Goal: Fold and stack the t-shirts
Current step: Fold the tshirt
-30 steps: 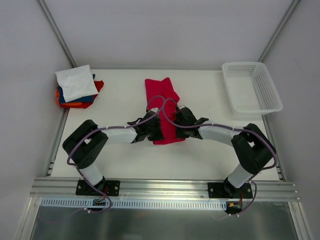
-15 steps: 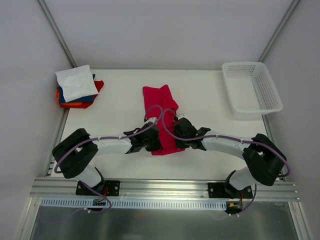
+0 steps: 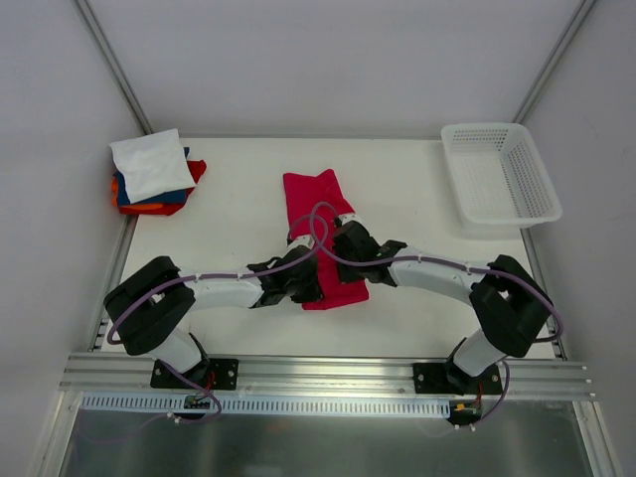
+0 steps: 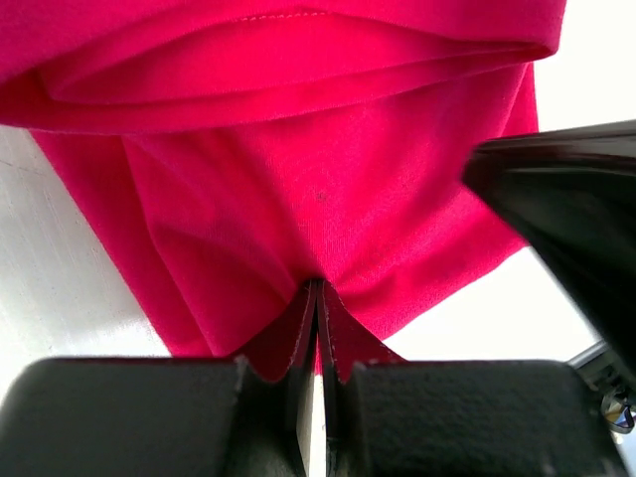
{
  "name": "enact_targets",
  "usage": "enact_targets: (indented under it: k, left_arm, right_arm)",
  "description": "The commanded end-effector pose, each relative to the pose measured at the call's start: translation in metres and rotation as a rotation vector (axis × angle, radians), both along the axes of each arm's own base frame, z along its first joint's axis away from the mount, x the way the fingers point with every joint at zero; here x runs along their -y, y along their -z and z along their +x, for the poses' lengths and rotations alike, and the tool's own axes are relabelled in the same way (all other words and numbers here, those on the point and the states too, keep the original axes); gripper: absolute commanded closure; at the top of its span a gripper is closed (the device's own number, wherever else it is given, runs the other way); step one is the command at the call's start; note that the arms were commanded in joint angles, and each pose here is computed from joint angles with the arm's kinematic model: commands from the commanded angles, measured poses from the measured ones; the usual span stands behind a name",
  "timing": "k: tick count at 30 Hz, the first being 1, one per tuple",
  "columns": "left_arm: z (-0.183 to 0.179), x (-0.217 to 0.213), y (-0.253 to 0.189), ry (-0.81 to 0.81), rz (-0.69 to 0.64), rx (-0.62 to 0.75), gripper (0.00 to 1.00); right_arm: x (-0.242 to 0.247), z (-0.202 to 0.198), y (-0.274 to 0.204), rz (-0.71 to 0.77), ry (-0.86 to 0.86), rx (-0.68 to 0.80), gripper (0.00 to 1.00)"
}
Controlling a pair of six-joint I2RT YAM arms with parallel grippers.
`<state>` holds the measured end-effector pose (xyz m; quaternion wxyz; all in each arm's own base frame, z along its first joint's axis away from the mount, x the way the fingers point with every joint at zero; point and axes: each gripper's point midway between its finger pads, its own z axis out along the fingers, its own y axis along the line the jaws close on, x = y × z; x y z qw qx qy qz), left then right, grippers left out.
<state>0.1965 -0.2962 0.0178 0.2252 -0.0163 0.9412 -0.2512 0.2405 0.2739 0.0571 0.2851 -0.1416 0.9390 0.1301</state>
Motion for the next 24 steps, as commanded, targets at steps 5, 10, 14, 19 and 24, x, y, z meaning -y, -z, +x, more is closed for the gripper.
enact_targets:
  k: [5, 10, 14, 19, 24]
  left_arm:
    - [-0.016, -0.011, 0.02, 0.01, 0.077, -0.053, 1.0]
    - [-0.018, -0.012, 0.023, 0.007, 0.083, -0.058, 1.0]
    - [-0.021, -0.01, 0.025, 0.011, 0.087, -0.064, 1.0]
    - [-0.027, -0.008, 0.03, 0.022, 0.089, -0.076, 1.0]
    - [-0.031, -0.006, 0.033, 0.026, 0.088, -0.084, 1.0]
  right_arm:
    - [-0.018, 0.006, 0.02, 0.001, -0.023, -0.023, 1.0]
    - [-0.023, 0.012, 0.029, -0.018, -0.033, -0.023, 1.0]
    - [-0.032, 0.023, 0.025, -0.019, -0.042, -0.004, 1.0]
    - [-0.039, 0.038, 0.028, -0.028, -0.047, -0.003, 1.0]
    - [-0.047, 0.053, 0.026, -0.016, -0.048, 0.004, 1.0]
